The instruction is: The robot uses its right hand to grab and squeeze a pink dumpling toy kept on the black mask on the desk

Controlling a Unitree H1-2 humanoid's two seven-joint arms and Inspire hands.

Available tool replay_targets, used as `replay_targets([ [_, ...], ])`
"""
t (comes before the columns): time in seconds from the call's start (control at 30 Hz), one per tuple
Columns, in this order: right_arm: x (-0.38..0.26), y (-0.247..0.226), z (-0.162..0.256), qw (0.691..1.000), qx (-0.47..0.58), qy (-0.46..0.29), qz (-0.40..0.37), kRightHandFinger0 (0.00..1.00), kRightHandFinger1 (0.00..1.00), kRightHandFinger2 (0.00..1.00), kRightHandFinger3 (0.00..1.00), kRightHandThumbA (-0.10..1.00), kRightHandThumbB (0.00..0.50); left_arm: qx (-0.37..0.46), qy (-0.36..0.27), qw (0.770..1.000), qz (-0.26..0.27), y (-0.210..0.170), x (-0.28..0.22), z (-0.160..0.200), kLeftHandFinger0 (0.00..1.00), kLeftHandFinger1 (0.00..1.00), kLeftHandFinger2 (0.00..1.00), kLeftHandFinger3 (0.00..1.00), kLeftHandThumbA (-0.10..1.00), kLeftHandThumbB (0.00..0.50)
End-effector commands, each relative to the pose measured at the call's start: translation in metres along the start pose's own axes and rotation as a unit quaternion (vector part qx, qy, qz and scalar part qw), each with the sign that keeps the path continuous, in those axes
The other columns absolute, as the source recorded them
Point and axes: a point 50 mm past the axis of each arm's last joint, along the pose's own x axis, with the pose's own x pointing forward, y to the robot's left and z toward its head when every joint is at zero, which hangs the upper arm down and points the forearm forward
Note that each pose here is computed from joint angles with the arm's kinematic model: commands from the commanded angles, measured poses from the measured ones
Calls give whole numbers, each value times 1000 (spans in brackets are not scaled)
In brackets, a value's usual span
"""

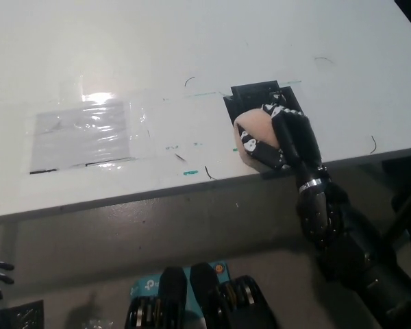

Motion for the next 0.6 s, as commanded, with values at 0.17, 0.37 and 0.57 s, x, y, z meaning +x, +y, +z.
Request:
replay_targets([
  [0.17,49,-71,45,969,7,-165,-183,0,110,673,279,-100,201,-4,-25,1000,15,15,-4,14,0,193,315,374,1000,500],
  [0.37,57,-80,54,967,26,-174,-184,0,73,528,289,-100,236,2,-23,1000,20,16,-4,18,14,209,342,393,1000,500],
  [0.57,55,-70,58,965,18,-184,-187,0,0,227,163,-100,253,3,-25,999,20,17,-5,20,9,210,350,426,1000,500],
])
